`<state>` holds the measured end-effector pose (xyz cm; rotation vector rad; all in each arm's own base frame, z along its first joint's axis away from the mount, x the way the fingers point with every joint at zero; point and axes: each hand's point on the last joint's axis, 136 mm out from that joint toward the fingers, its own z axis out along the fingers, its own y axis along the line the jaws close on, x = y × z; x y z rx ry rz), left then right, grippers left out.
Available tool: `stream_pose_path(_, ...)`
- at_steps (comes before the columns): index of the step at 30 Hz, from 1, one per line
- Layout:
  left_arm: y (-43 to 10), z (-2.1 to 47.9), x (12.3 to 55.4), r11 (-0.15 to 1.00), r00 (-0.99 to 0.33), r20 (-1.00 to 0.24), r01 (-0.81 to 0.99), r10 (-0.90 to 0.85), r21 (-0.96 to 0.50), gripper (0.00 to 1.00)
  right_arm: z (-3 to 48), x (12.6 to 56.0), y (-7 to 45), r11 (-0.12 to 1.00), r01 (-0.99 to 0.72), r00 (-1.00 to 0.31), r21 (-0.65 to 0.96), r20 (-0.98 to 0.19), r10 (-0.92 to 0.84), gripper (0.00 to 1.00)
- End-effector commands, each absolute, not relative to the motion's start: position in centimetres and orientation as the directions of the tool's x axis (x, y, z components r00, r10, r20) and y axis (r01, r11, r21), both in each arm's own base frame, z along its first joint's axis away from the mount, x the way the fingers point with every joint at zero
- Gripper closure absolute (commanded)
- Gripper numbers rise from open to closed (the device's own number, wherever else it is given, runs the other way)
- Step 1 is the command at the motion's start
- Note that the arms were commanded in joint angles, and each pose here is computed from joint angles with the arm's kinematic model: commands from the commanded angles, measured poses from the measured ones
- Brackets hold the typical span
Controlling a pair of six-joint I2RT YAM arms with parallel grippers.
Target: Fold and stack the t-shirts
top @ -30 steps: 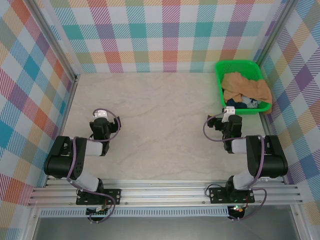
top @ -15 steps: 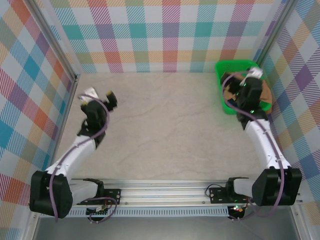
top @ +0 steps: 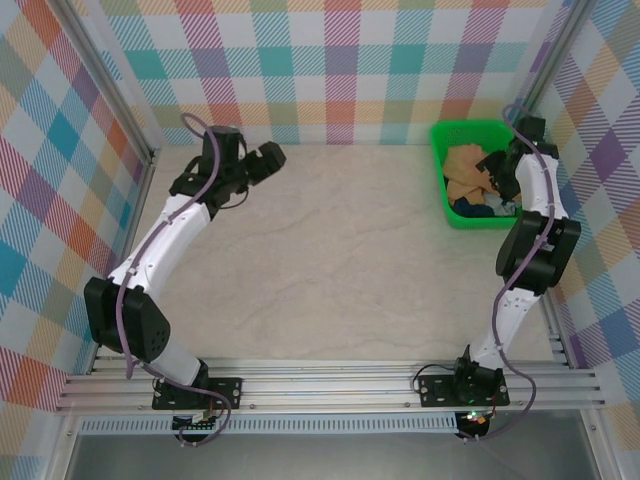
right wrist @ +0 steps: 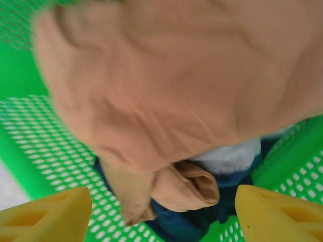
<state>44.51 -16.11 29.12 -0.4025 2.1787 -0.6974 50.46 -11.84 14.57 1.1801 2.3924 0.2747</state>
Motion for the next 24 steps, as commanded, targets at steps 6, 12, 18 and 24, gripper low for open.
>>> stream_pose_path(6,-18.3,28.1,41.7,0.779,-0.69,-0.55,-0.032,-0.471,-0.627,0.17,13.4,53.4,-9.7,0.439,0.737,-0.452,0.514,-0.108,0.885,0.35)
stream_pose_path(12,-17.7,28.4,41.0,0.791,-0.682,-0.562,-0.038,-0.467,-0.611,0.2,12.2,54.9,-10.2,0.398,0.749,-0.413,0.53,-0.095,0.906,0.46)
stream_pose_path(18,-17.2,28.6,40.6,0.799,-0.679,-0.569,-0.044,-0.464,-0.6,0.23,12.2,55.6,-10.9,0.407,0.743,-0.402,0.531,-0.132,0.906,0.74)
stream_pose_path(24,-17.1,28.8,40.3,0.805,-0.68,-0.574,-0.04,-0.456,-0.592,0.26,17.3,56.6,-10.4,0.541,0.632,-0.426,0.555,-0.334,0.841,1.0)
